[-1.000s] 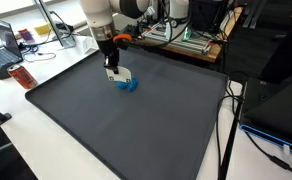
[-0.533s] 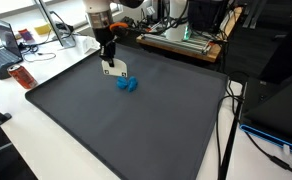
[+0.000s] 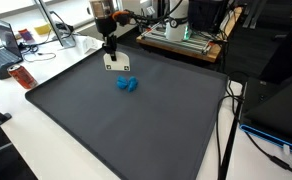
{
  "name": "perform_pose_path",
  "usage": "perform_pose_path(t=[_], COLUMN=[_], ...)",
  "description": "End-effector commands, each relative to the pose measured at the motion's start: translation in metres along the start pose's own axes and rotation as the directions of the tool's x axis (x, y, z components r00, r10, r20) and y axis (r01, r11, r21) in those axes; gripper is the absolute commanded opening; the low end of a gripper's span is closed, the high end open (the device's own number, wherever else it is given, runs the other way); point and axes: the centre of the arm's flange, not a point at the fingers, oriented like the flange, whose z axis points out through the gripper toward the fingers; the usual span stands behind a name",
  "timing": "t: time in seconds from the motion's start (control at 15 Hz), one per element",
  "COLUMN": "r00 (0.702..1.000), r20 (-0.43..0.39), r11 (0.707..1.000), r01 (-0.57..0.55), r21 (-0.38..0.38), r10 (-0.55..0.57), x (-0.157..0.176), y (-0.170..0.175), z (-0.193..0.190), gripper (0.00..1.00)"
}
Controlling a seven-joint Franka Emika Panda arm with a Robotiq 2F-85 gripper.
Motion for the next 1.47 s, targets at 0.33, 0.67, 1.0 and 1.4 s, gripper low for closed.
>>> perform_pose_path(t=[0.33, 0.67, 1.0, 1.4], r00=[0.993, 0.993, 0.99, 0.969], r20=[0.112, 0.118, 0.036, -0.135], r11=[0.981, 0.983, 0.978, 0.977], r01=[0.013, -0.037, -0.137, -0.2], r21=[0.193, 0.181, 0.155, 0.069], r10=[-0.035, 0.015, 0.133, 0.207], x=[-0.029, -0.05, -0.08, -0.09], y=[0.008, -0.014, -0.053, -0.094], z=[-0.015, -0.017, -0.026, -0.039], gripper=[0.01, 0.01, 0.01, 0.01])
